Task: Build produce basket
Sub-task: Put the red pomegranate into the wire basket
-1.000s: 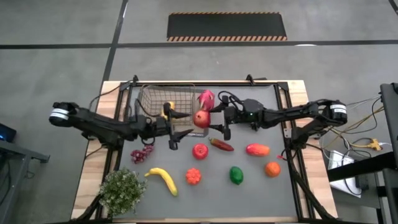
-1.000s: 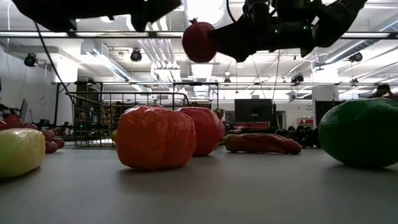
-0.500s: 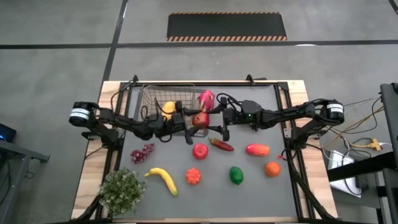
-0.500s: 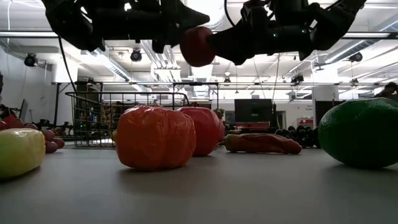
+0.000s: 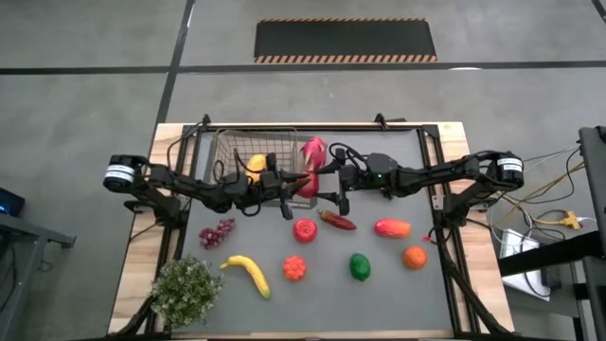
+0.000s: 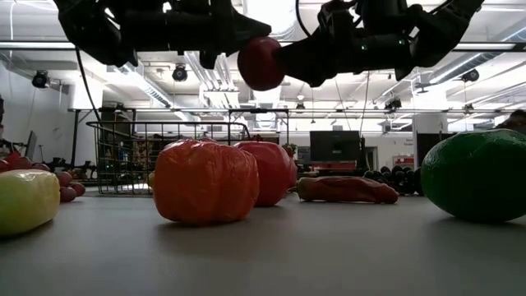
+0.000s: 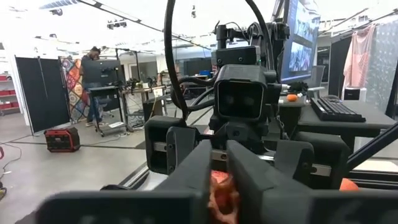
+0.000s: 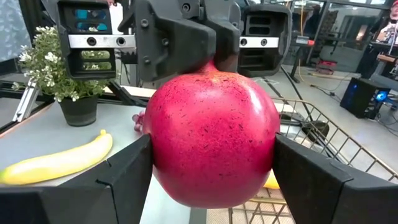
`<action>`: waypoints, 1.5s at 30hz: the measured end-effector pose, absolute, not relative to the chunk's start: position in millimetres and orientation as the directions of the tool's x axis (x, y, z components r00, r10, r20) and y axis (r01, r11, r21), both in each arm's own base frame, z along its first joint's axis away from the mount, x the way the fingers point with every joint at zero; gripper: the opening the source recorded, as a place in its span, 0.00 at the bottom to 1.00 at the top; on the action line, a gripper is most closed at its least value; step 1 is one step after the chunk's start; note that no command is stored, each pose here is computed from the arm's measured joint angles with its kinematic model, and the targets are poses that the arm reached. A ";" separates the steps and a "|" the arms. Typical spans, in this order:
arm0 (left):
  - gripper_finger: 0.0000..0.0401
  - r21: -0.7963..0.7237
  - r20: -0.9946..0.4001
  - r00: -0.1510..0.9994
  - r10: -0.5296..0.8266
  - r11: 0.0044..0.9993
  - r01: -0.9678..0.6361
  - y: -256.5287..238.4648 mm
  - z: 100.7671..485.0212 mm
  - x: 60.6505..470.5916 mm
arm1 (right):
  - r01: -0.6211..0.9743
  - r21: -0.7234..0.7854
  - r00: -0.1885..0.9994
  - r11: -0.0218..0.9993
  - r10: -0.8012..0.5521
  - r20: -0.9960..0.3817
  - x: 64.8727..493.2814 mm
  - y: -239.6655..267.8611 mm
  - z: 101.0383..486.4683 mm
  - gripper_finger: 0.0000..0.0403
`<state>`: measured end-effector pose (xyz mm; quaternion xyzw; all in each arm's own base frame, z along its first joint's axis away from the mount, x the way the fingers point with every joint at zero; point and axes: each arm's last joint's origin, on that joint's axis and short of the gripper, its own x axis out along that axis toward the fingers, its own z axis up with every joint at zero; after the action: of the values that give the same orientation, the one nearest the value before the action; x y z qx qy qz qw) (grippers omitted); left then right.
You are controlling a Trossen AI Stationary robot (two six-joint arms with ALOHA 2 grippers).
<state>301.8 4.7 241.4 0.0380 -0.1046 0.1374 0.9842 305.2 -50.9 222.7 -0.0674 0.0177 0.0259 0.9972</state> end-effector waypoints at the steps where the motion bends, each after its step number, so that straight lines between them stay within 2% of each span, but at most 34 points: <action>1: 0.03 0.046 0.216 0.940 0.262 0.959 -0.278 4.7 241.4 301.8 | -0.054 -0.132 0.998 0.990 0.049 -0.040 305.2 -50.9 222.6 0.70; 5: 0.02 0.046 0.214 0.941 0.262 0.959 -0.278 4.7 241.0 301.7 | -0.053 -0.118 0.998 0.992 0.049 -0.044 305.2 -51.0 222.2 0.72; 14: 0.00 0.053 0.188 0.948 0.255 0.962 -0.269 4.1 237.1 302.3 | -0.049 -0.088 0.998 0.995 0.047 -0.032 305.4 -51.1 224.1 0.91; 20: 0.00 0.049 0.197 0.941 0.274 0.956 -0.288 5.0 238.8 301.5 | -0.044 -0.086 0.998 0.995 0.040 -0.047 303.6 -51.4 225.1 0.92; 25: 0.00 0.040 0.208 0.913 0.351 0.930 -0.366 12.4 245.7 297.0 | 0.055 -0.112 0.994 0.992 -0.064 -0.085 288.9 -54.4 240.8 0.92; 29: 0.00 0.059 0.118 0.854 0.506 0.855 -0.515 28.5 246.6 289.7 | 0.138 -0.126 0.980 0.982 -0.154 -0.129 271.2 -54.0 255.4 0.92; 35: 0.00 0.117 -0.011 0.631 0.776 0.628 -0.770 62.5 239.8 275.9 | 0.141 -0.099 0.973 0.985 -0.156 -0.167 250.0 -49.7 269.0 0.92; 39: 0.00 0.054 -0.077 0.558 0.826 0.562 -0.825 86.5 223.9 273.4 | 0.144 -0.079 0.972 0.986 -0.156 -0.177 242.7 -48.2 266.1 0.92; 45: 0.00 0.069 -0.146 0.496 0.856 0.509 -0.858 107.6 196.7 278.2 | 0.144 -0.067 0.966 0.987 -0.155 -0.209 239.6 -47.6 255.2 0.92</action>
<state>278.2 107.6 196.7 -0.0066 0.0807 0.4954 0.8649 239.6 -47.6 255.2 -0.0255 0.1071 -0.0752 0.9911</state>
